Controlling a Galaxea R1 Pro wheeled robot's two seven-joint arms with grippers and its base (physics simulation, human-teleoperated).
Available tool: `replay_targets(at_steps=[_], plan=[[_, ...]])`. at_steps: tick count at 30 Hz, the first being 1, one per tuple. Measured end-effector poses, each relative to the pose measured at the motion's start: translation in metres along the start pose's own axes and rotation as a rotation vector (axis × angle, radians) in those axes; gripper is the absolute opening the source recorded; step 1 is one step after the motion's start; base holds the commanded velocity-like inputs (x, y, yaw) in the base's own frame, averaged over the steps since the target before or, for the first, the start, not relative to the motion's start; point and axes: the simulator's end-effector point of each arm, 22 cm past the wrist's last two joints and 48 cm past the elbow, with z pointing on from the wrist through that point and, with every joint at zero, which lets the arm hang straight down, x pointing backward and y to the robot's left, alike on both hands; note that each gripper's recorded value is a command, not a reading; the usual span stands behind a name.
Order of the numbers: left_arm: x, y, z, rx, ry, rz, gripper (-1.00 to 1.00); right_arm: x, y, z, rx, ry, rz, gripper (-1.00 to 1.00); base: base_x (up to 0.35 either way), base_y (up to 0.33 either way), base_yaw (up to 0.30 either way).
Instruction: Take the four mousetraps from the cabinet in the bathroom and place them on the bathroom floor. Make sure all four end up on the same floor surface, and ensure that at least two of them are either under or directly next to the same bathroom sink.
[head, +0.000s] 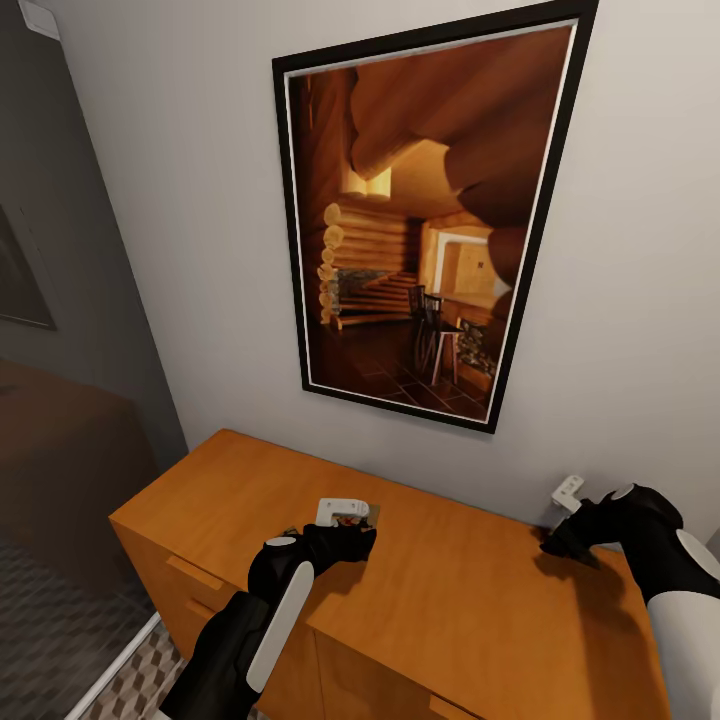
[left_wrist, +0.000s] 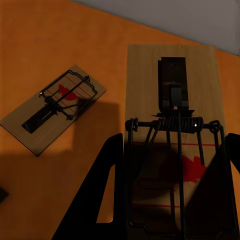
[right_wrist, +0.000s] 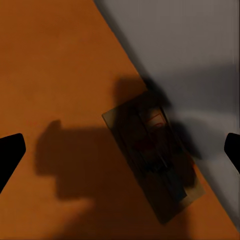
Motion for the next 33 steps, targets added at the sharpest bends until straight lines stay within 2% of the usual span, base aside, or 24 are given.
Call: replay_targets(at_steps=[13, 33], plan=[[0.0, 0.0, 0.0, 0.0, 0.0, 0.0, -1.0, 0.012, -0.013, -0.004, 0.025, 0.025, -0.002, 1.0, 0.0, 0.0, 0.0], [0.0, 0.0, 0.0, 0.0, 0.0, 0.0, -1.0, 0.019, -0.014, -0.004, 0.016, 0.035, 0.001, 1.0, 0.0, 0.0, 0.0]])
